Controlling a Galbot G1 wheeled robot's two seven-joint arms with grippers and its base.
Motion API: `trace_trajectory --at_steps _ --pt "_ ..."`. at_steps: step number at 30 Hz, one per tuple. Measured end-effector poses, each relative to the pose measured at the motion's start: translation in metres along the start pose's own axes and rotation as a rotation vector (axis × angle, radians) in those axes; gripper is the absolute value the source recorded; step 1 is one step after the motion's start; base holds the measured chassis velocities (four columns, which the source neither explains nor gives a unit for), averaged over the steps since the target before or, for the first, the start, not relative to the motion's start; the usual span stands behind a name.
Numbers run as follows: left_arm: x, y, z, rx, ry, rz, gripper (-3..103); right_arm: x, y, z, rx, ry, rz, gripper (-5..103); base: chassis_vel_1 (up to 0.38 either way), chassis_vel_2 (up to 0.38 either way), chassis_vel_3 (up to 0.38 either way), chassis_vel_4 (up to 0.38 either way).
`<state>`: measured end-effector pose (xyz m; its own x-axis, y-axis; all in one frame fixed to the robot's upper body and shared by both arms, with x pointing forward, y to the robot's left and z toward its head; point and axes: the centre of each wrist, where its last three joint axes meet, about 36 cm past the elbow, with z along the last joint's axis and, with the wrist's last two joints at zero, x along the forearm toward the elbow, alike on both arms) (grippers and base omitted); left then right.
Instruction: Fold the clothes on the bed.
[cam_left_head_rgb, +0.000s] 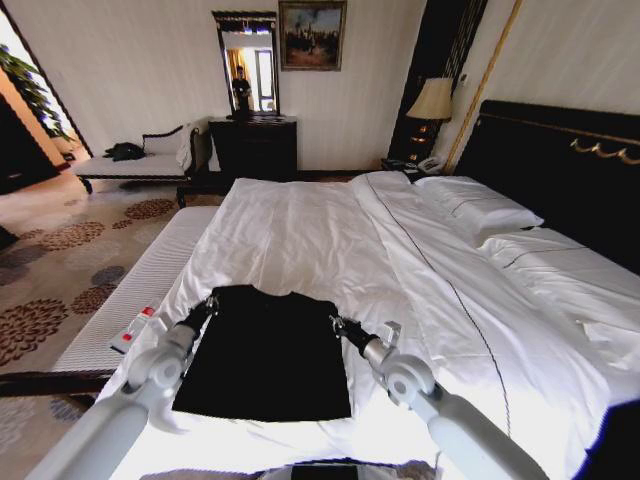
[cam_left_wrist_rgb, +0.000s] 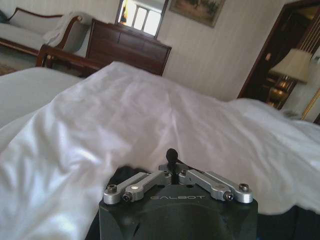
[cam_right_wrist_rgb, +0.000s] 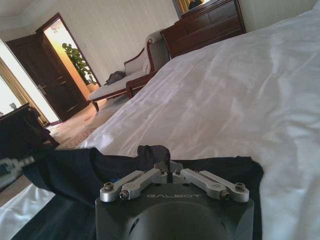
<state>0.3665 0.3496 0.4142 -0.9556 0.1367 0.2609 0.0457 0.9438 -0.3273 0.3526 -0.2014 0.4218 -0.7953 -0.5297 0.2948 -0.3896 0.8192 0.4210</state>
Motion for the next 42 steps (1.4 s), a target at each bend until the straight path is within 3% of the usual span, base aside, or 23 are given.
trace_trajectory --at_steps 7,19,30,34,42 --pt "0.022 0.01 0.014 -0.002 0.01 -0.021 1 0.018 0.015 0.027 -0.022 0.04 -0.004 0 0.0 0.0 0.0 0.0" --pt "0.036 0.02 0.013 -0.009 0.002 -0.037 1 0.04 0.021 0.044 -0.027 0.054 0.013 0 0.0 0.0 0.0 0.0" --pt "0.06 0.017 0.013 0.005 0.02 -0.046 1 0.06 0.027 0.055 -0.029 0.057 0.025 0 0.0 0.0 0.0 0.0" --pt "0.083 0.022 0.026 -0.004 0.056 -0.063 1 0.059 0.026 0.066 -0.037 0.061 0.039 0 0.0 0.0 0.0 0.0" --pt "0.096 0.022 0.044 0.003 0.075 -0.079 1 0.068 0.027 0.08 -0.019 0.077 0.05 0 0.0 0.0 0.0 0.0"
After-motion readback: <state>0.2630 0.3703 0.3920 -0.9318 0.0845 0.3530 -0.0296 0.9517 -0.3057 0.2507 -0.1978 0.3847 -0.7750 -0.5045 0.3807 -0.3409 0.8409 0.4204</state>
